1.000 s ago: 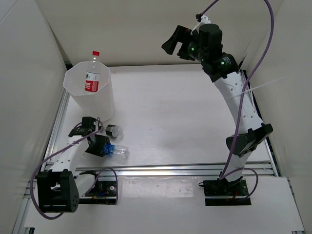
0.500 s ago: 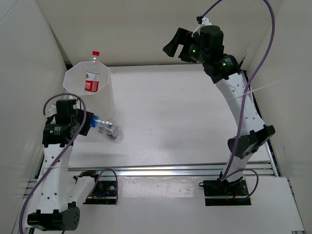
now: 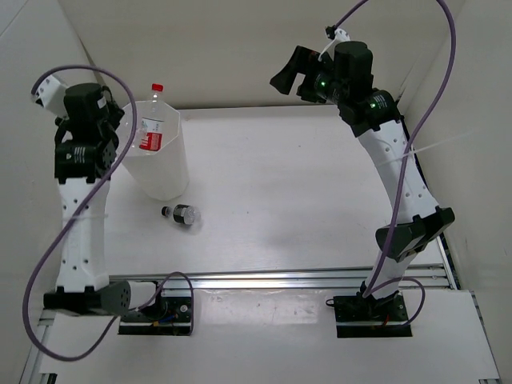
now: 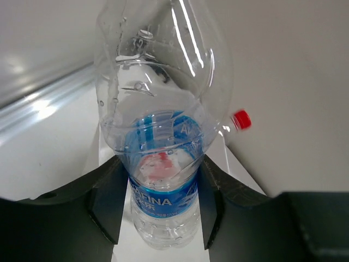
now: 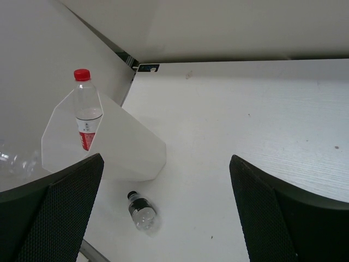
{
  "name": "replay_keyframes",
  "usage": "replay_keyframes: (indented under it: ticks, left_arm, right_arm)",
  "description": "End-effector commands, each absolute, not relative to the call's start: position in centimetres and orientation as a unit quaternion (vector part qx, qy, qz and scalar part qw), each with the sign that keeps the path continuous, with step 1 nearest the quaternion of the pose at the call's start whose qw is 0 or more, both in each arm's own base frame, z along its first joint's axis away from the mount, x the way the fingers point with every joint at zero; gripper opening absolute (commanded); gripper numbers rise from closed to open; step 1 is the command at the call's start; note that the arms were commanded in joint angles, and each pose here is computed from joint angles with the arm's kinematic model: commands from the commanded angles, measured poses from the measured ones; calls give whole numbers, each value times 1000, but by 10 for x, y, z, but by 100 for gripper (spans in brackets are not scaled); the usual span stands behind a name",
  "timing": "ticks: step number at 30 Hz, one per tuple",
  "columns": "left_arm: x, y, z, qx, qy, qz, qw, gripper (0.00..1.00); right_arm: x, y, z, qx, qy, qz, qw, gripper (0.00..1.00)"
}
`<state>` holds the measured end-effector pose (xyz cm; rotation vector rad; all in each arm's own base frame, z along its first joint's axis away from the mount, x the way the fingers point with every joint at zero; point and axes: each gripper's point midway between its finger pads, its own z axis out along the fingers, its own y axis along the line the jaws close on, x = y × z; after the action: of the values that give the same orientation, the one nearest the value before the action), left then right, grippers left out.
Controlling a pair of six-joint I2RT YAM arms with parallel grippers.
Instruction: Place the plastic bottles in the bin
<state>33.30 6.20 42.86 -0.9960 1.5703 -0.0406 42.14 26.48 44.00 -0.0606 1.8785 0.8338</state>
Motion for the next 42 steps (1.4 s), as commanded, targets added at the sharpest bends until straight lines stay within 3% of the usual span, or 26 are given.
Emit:
replay_keyframes:
  ticks: [1,4,7,8,11,16,20,26,30,37,42]
  left_arm:
    - [355,92,441,-417,661,78,619,54]
    - [380,98,427,-411,675,109,604,61]
    - [392,103,408,-411,685,137,585,74]
    - [392,105,404,-413,687,143,581,85]
    - [395,105,400,-412,690,146,577,100]
    - [383,91,432,-397,681,91,608,100]
    - [350,48,437,-372,696,-42,613,100]
    - [279,-10,350,-445,702,-224,508,100]
    - [247,-31,258,-493,719,-259,416,100]
    - [239,-48,168,-579,707,-283,292,100]
    - [250,-48,130,-603,708,-272,247,100]
  right_arm:
    - [410,256,463,-40,763,360,535,100]
    - [408,251,461,-37,766,357,534,100]
    - [411,242,457,-31,769,353,532,100]
    - [409,238,461,-31,767,354,535,100]
    - [413,233,457,-26,769,352,532,100]
    - [415,223,457,-19,770,347,536,100]
    - [415,224,454,-15,773,348,531,100]
    - [417,222,439,-12,784,344,516,100]
    - [419,226,431,-13,790,350,504,100]
    - [420,226,419,-10,798,354,488,100]
    - [420,225,411,-10,803,356,478,100]
